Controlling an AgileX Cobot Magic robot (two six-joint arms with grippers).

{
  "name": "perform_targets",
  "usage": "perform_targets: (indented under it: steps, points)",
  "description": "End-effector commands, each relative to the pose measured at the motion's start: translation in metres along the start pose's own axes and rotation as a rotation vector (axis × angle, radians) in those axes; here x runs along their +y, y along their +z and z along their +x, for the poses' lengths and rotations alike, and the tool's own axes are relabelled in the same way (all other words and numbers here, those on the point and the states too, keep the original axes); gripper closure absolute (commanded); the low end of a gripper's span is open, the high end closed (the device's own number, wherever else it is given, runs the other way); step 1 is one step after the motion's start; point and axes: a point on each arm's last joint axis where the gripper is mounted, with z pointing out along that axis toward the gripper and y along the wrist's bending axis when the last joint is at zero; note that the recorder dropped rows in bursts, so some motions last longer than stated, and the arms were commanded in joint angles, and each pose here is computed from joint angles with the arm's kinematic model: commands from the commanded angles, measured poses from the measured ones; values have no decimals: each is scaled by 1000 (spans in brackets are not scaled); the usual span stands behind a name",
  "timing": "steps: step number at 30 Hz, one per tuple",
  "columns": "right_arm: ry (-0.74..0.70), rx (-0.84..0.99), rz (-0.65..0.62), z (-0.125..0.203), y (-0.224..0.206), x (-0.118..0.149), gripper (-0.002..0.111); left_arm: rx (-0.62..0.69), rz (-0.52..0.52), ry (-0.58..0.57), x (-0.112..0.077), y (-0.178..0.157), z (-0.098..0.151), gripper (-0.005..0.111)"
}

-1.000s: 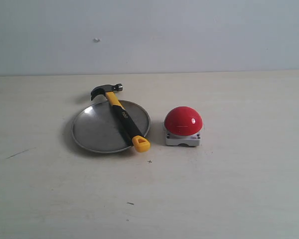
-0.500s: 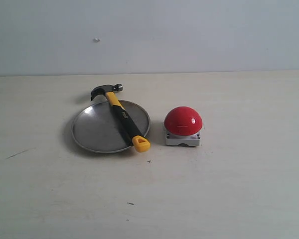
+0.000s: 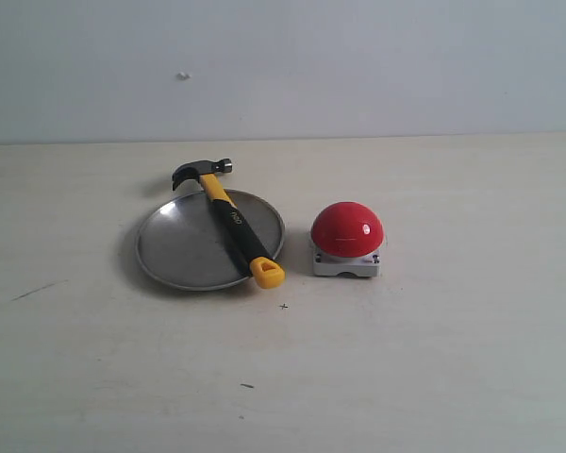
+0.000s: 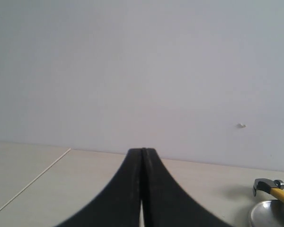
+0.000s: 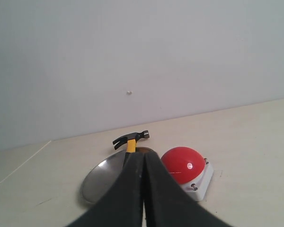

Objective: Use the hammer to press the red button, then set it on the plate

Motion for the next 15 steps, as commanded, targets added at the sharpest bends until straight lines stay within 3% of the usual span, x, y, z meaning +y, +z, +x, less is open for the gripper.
perform_targets:
  steps: [1, 15]
  points:
    - [-14, -5, 5, 1, 0, -1, 108, -7, -4, 2, 0, 0, 0, 107]
    - [-24, -46, 67, -3, -1, -6, 108, -7, -4, 2, 0, 0, 0, 107]
